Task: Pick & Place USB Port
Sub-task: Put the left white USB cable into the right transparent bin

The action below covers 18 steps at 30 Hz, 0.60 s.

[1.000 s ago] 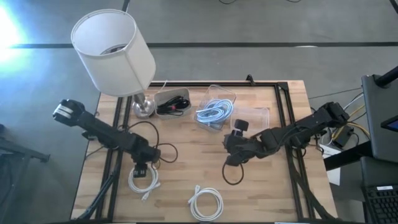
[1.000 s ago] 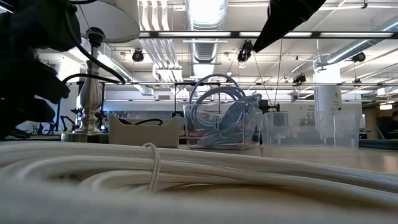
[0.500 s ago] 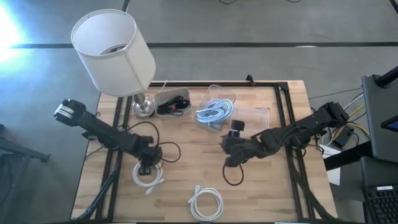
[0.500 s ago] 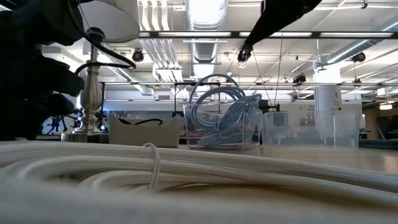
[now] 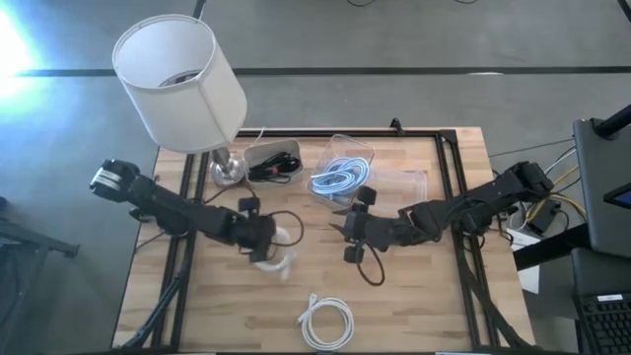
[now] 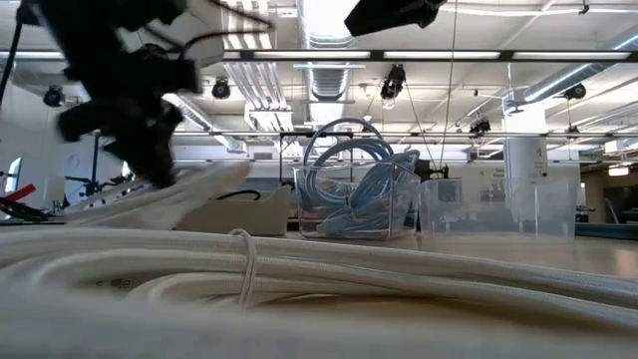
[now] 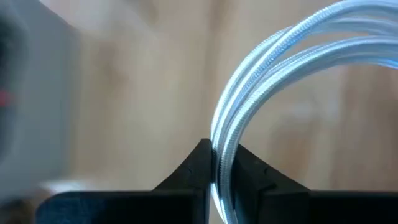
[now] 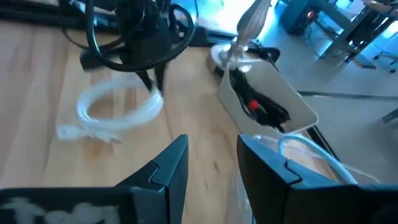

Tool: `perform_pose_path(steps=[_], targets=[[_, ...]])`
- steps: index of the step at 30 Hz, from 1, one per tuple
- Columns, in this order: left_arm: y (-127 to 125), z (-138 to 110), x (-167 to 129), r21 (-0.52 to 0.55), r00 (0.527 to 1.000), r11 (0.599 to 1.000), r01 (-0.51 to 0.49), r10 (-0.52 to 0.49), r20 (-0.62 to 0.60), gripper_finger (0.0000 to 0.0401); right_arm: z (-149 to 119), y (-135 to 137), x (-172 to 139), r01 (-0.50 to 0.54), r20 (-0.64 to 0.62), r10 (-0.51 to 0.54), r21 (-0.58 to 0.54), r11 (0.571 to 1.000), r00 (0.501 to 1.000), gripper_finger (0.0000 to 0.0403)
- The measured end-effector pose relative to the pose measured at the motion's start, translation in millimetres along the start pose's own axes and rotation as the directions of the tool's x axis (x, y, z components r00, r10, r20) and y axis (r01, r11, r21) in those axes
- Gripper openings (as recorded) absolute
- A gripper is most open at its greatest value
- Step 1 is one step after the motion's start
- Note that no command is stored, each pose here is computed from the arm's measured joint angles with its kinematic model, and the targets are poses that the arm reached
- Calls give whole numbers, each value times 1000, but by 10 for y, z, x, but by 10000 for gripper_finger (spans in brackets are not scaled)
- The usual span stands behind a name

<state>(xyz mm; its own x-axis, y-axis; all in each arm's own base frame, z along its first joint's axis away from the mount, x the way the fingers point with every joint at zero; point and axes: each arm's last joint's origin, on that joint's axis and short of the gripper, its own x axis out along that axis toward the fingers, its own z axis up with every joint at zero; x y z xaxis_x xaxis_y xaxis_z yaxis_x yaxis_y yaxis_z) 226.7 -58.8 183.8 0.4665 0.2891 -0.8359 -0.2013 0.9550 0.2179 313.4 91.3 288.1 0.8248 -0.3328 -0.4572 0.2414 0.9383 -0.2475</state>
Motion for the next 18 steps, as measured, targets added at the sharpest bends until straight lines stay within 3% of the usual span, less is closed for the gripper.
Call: perform_pose_path(steps=[3,7,12,18], targets=[[35,245,-123,-5,990,997,-81,81,112,40,-8,-27,36,-12,6,12,16,1000,1000,140],[67,483,-292,13,961,983,-181,174,217,34,-55,-48,94,-110,-7,111,38,993,994,150],[101,632,-397,-34,904,953,-301,296,307,35,-70,-82,180,-205,71,199,90,975,977,160],[117,711,-435,-77,840,915,-396,395,372,36,-70,-159,231,-194,79,183,160,968,980,175]])
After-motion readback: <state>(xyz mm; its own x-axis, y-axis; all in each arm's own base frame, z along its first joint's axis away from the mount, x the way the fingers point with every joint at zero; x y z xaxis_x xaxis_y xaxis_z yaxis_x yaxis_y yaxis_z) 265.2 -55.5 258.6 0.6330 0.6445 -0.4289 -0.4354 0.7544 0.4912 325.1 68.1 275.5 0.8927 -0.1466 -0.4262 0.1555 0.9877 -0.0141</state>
